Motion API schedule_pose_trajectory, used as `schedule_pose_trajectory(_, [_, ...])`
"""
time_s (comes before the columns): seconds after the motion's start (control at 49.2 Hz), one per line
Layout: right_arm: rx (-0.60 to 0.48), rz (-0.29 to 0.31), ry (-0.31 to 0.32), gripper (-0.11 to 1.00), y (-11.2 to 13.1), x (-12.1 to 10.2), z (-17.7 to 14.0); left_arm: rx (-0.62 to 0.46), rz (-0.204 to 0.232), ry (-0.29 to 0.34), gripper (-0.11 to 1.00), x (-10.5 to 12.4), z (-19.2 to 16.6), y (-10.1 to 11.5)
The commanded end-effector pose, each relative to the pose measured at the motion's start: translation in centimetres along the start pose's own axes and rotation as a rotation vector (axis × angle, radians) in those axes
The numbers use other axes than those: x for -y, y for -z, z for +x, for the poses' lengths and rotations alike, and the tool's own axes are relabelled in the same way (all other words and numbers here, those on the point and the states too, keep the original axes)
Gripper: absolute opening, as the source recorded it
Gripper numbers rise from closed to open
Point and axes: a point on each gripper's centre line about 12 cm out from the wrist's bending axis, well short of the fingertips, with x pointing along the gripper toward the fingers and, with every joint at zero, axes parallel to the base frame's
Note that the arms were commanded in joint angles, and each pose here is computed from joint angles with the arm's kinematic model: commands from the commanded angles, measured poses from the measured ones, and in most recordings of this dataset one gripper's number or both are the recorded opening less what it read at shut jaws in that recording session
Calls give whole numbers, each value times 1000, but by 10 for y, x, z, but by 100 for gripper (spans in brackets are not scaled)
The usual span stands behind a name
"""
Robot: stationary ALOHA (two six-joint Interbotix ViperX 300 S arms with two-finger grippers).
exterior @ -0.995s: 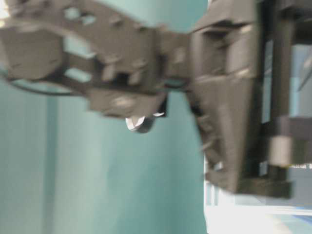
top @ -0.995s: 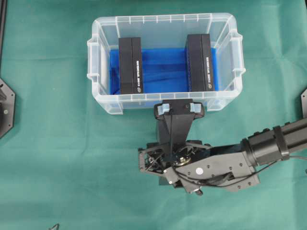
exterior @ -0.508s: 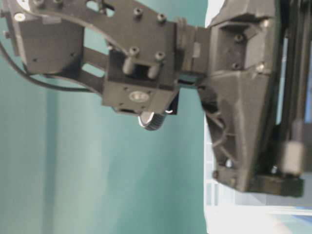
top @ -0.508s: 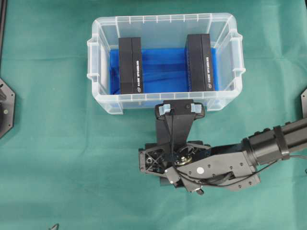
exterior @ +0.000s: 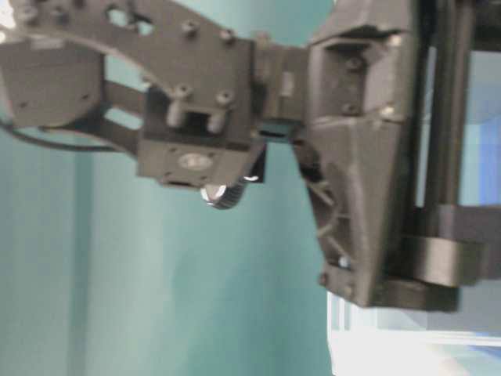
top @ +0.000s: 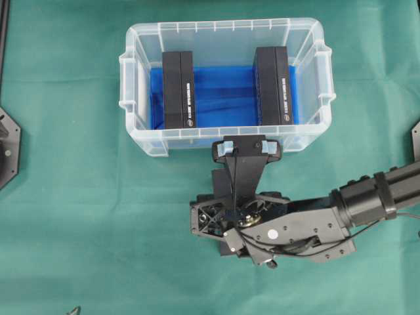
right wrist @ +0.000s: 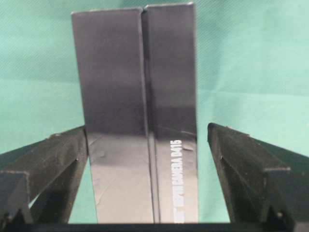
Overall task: Take the box out of the case with the right arm.
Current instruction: 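Lower the box onto the table in front of the case and release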
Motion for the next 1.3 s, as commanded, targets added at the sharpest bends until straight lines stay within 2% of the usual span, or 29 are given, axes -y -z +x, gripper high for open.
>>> schedule_pose_trajectory(0.0, [-7, 20, -45, 92, -11, -4, -41, 11, 4, 2, 0, 1, -2, -2])
schedule_pose_trajectory(0.183, [20, 29, -53, 92, -22, -8, -75, 12, 4, 2, 0, 1, -3, -2])
schedule_pose_trajectory(0.406, [18, 9, -83, 92, -34, -13, -113, 13, 4, 4, 0, 1, -3, -2])
schedule_pose_trajectory(0.569, [30, 19, -65, 92, -43, -11, -133, 14, 4, 2, 0, 1, -3, -2])
schedule_pose_trajectory(0.711, [38, 13, -47, 92, -46, -9, -137, 12, 3, 3, 0, 1, -3, -2])
schedule_pose_trajectory(0.995, [14, 6, -66, 92, -44, -10, -139, 9, 4, 1, 0, 1, -2, -3])
schedule_pose_trajectory(1.279, [2, -21, -38, 90, -52, 10, -149, 14, 6, 2, 0, 1, -3, -2])
